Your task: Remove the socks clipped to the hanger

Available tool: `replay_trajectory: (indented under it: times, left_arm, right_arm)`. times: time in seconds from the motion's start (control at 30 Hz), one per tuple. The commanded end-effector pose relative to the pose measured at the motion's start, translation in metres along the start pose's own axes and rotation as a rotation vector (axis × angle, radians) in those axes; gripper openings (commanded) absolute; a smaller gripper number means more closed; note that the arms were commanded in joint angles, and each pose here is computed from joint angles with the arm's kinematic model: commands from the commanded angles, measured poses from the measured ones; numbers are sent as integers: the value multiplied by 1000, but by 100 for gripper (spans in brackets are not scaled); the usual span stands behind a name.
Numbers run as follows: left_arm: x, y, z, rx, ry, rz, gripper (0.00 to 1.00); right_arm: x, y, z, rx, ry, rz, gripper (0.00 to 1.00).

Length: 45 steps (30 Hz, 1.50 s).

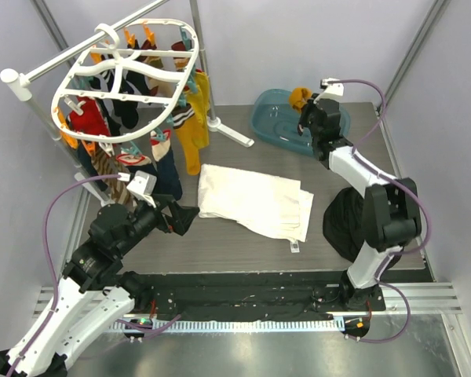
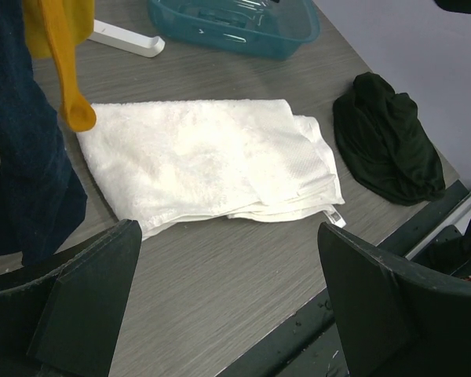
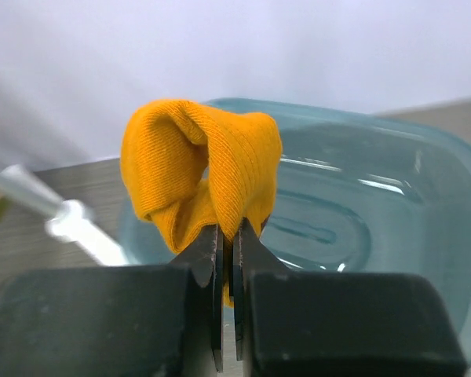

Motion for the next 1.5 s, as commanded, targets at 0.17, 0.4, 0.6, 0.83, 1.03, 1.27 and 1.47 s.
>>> replay_trajectory:
  times: [0.17, 0.4, 0.6, 0.83, 1.03, 1.27, 1.47]
  left_arm:
    - [-2, -5, -12, -52, 24, 20, 100]
    - [-2, -7, -13, -58, 26, 10, 100]
    - [0, -8, -13, -67, 27, -3, 100]
    - [1, -9, -14, -70, 33, -15, 100]
    - [2, -8, -13, -74, 32, -28, 100]
    - [2, -8, -15, -74, 29, -28, 100]
    - [4, -11, -15, -92, 28, -59, 100]
  right_arm:
    - [-43, 70, 18, 84, 104, 266, 1]
    - [-60, 78, 40, 183, 74, 365, 33]
    - [-49, 61, 28, 231, 73, 286, 53]
    - [4, 21, 5, 238, 148, -166, 56]
    - [80, -40, -2, 98, 90, -640, 57]
    - [149, -88, -2, 37, 60, -1056, 58]
    - [188, -94, -4, -9, 15, -1221, 59]
Point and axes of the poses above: each gripper's point midway between its finger pads, its own y axis out along the fingers, its own x axis along the line the jaws close on, z = x × y, the point moved 9 cm from there along -y, back along the fingers, and after that the axes turned 9 degrees about y, right-handed, at the moved point
